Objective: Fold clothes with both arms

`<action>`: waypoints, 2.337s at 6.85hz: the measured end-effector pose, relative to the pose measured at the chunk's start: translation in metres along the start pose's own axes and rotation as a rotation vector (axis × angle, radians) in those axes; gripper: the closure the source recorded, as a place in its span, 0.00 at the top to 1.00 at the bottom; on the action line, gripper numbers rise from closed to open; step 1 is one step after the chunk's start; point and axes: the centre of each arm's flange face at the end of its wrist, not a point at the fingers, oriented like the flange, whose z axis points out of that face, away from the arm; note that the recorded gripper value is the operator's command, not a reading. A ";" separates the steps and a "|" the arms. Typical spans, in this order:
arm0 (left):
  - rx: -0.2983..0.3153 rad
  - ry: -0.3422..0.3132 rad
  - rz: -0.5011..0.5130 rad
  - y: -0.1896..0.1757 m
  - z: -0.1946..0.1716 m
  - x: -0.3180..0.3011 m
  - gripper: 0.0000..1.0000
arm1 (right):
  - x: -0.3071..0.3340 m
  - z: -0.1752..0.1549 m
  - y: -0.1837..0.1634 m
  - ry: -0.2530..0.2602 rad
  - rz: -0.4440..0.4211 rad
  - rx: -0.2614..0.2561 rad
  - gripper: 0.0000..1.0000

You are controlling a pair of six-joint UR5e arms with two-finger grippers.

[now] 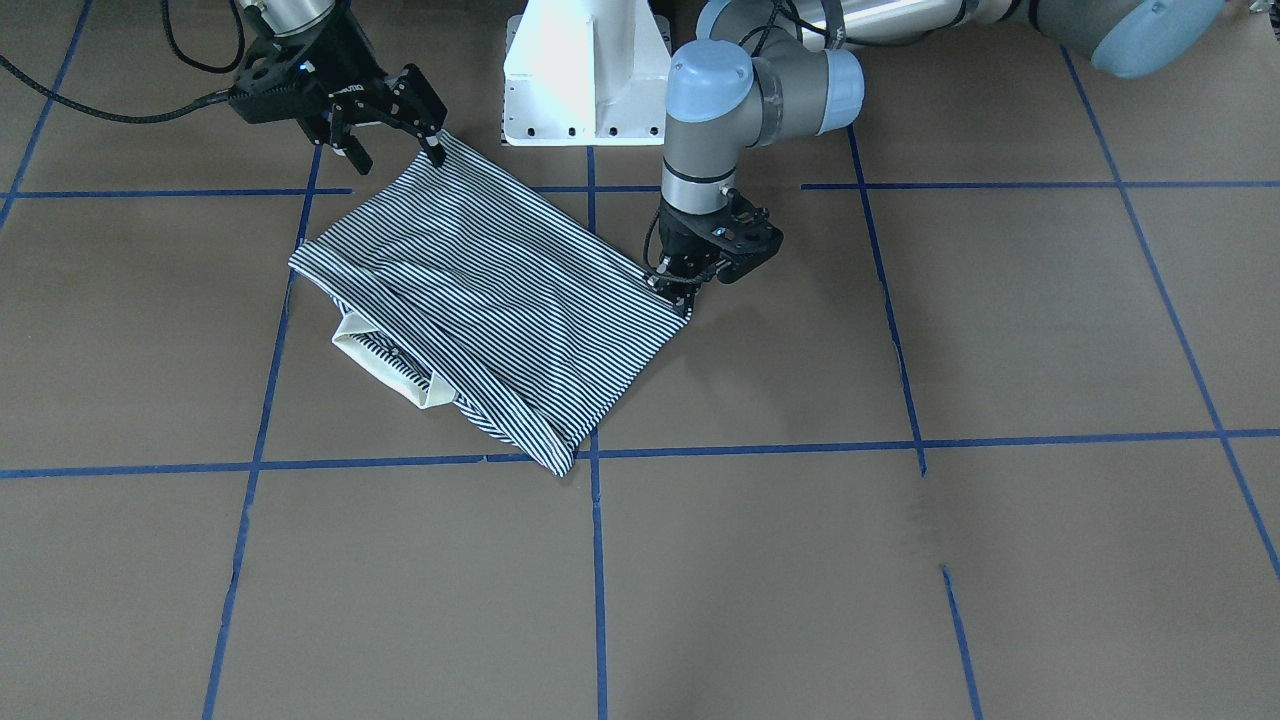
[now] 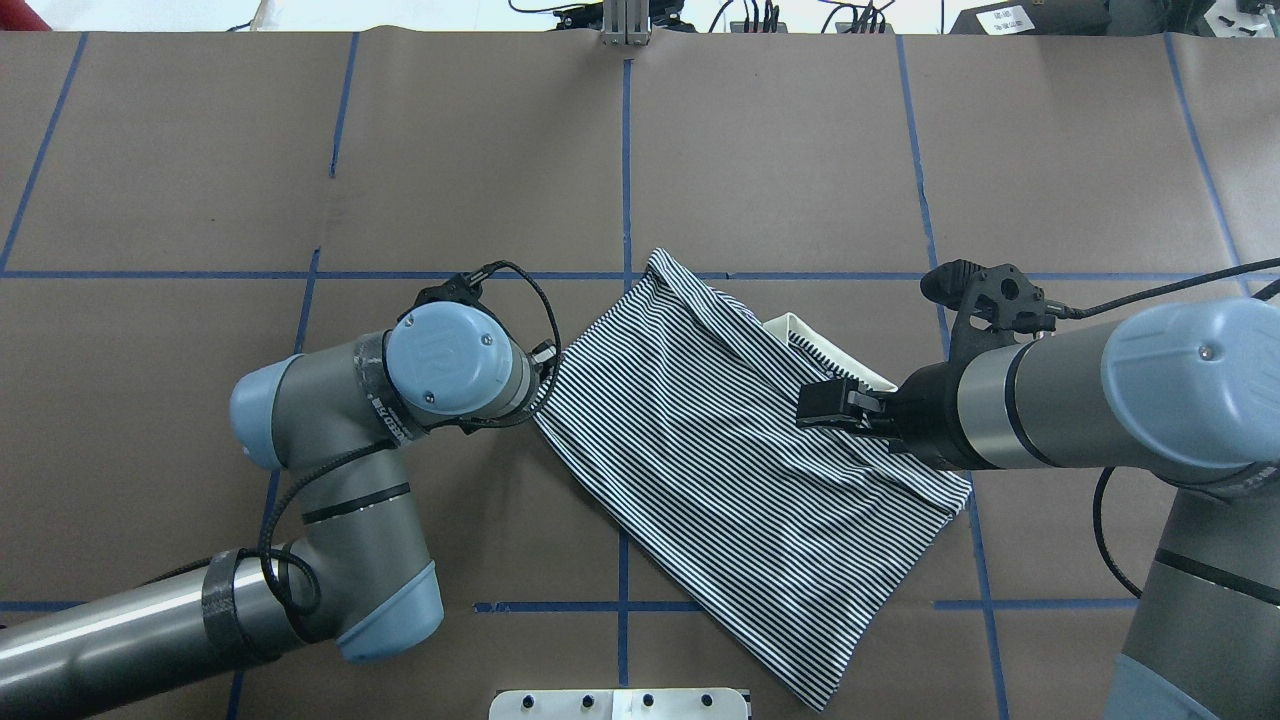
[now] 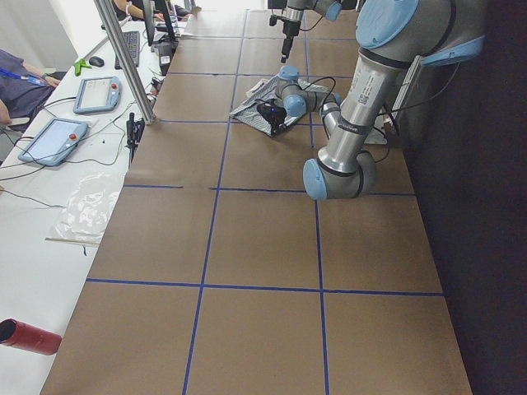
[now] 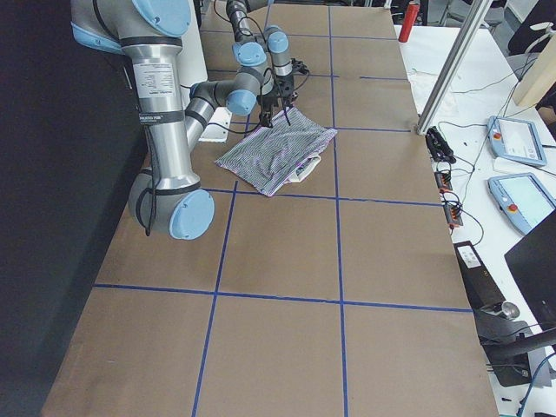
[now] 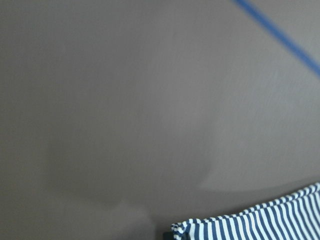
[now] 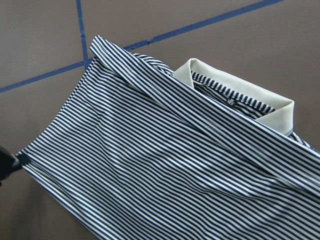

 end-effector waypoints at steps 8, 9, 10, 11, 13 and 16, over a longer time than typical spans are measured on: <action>0.273 0.284 0.212 -0.162 0.091 0.130 1.00 | 0.000 0.001 -0.001 0.002 0.003 0.004 1.00; 0.289 0.276 0.249 -0.168 0.094 0.129 1.00 | 0.001 0.004 -0.001 0.007 0.003 0.006 1.00; 0.281 0.277 0.263 -0.179 0.090 0.129 1.00 | 0.004 0.012 -0.004 0.025 -0.002 0.013 1.00; 0.237 0.271 0.286 -0.192 0.083 0.125 1.00 | 0.000 0.030 -0.009 0.047 -0.017 0.022 1.00; 0.163 0.233 0.358 -0.194 0.040 0.090 1.00 | -0.032 0.081 -0.017 0.092 -0.063 0.038 1.00; 0.068 0.229 0.405 -0.154 -0.078 0.031 1.00 | -0.091 0.134 -0.013 0.262 -0.174 0.019 1.00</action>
